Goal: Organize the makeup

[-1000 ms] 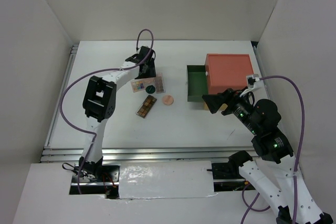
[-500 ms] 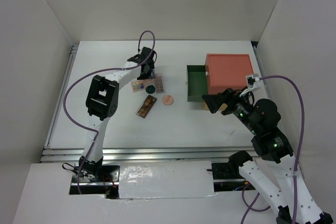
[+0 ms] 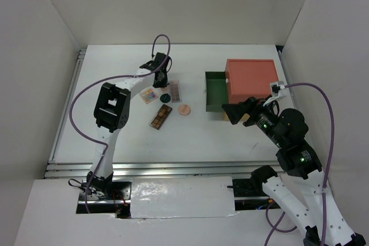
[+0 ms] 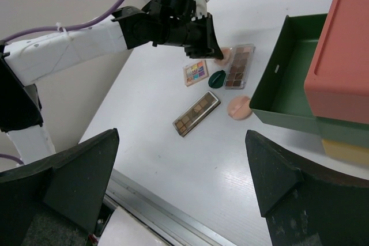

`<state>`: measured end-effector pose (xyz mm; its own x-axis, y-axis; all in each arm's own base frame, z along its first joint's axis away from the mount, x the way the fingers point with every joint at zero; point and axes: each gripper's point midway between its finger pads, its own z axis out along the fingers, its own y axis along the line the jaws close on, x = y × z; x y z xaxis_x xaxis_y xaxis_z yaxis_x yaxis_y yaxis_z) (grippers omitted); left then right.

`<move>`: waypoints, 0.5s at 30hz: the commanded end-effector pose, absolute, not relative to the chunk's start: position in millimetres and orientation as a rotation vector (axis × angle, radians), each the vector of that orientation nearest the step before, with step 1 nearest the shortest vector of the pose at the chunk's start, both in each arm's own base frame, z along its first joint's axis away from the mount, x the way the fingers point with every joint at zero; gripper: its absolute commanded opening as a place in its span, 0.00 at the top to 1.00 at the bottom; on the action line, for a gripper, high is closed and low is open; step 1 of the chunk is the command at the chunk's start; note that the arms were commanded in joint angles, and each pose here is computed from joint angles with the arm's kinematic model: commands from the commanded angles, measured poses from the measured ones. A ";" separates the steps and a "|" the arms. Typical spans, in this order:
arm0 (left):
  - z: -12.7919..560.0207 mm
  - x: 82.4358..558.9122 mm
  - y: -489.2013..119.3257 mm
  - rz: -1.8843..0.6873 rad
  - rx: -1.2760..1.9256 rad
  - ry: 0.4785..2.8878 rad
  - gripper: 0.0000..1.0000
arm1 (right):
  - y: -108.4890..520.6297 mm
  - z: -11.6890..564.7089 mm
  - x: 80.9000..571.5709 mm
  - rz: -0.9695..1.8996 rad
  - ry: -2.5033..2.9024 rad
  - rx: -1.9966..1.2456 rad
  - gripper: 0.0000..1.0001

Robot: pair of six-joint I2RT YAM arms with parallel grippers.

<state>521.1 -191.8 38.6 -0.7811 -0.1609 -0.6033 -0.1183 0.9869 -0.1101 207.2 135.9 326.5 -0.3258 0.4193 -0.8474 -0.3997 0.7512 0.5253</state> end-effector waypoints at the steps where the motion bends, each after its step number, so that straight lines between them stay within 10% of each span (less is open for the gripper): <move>1: 85.6 509.0 -182.8 -0.084 -0.190 2.420 0.82 | 137.6 333.1 209.8 0.826 1.685 0.001 0.02; 15: 258.1 437.8 -330.0 -0.595 0.152 2.049 0.73 | 132.4 345.5 208.2 0.830 1.641 0.039 0.01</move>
